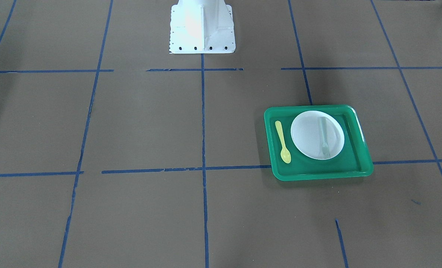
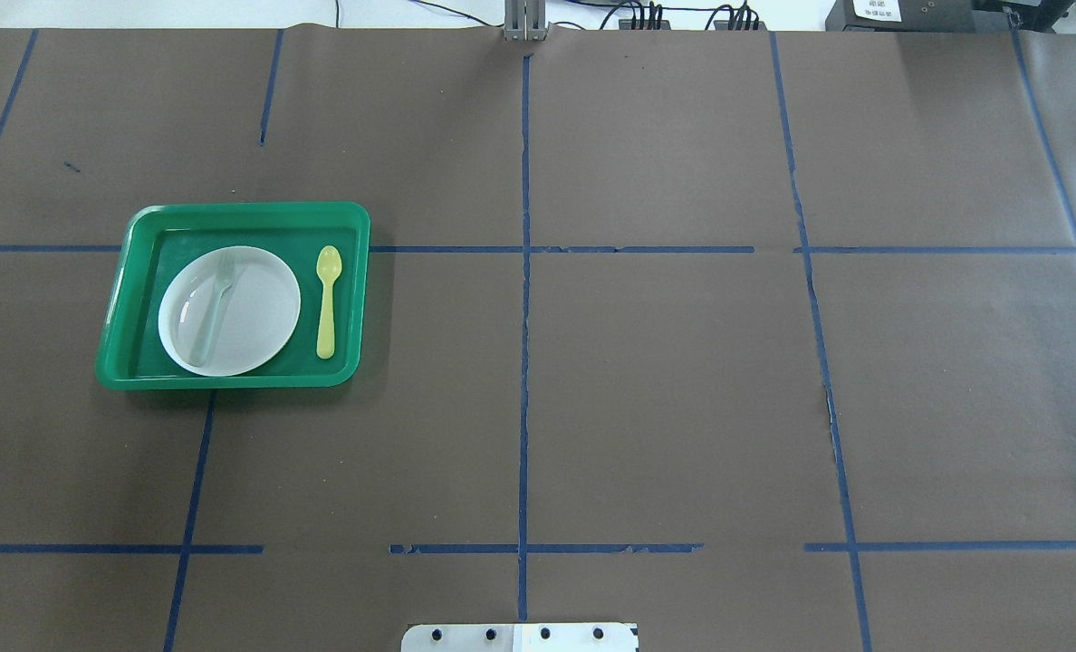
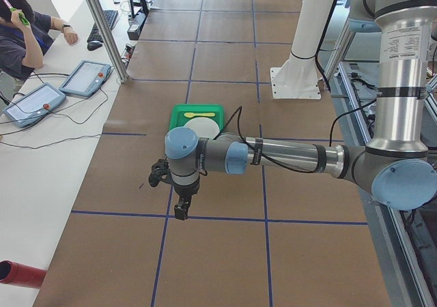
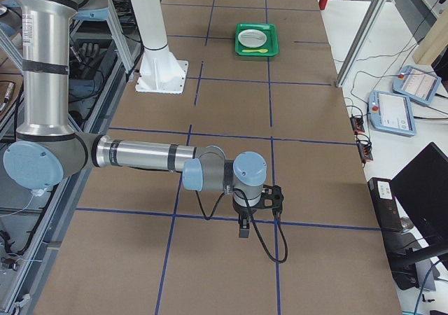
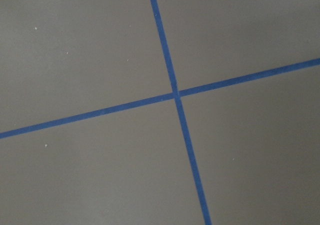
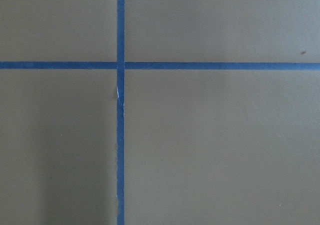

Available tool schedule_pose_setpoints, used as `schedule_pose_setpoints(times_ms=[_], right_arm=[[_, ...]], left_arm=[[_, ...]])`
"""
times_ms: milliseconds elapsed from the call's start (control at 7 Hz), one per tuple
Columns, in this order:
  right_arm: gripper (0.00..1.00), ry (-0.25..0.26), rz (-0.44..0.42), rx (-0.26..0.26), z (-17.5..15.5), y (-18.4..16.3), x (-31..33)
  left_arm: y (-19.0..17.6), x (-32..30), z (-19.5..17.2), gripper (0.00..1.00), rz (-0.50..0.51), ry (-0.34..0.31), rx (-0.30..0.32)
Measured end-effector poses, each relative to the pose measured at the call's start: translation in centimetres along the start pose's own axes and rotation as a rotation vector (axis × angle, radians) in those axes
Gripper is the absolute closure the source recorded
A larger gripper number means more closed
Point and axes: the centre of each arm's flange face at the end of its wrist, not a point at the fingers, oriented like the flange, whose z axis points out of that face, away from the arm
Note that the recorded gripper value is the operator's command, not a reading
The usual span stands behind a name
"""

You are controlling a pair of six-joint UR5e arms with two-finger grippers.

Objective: Place spoon

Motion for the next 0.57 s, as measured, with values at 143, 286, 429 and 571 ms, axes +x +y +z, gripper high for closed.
schedule_pose_setpoints(times_ms=[143,286,429,571], right_arm=[[0.00,0.000,0.000,0.000,0.0,0.0,0.0],[0.00,0.000,0.000,0.000,0.0,0.0,0.0],[0.00,0.000,0.000,0.000,0.0,0.0,0.0],[0.00,0.000,0.000,0.000,0.0,0.0,0.0]], left_arm=[[1.1,-1.2,-0.1,0.00,-0.011,0.007,-0.015],[2.1,-1.8,0.0,0.00,-0.022,0.010,-0.024],[2.9,-2.0,0.2,0.00,-0.027,0.012,-0.028],[3.0,-2.0,0.2,0.00,-0.025,0.012,-0.024]])
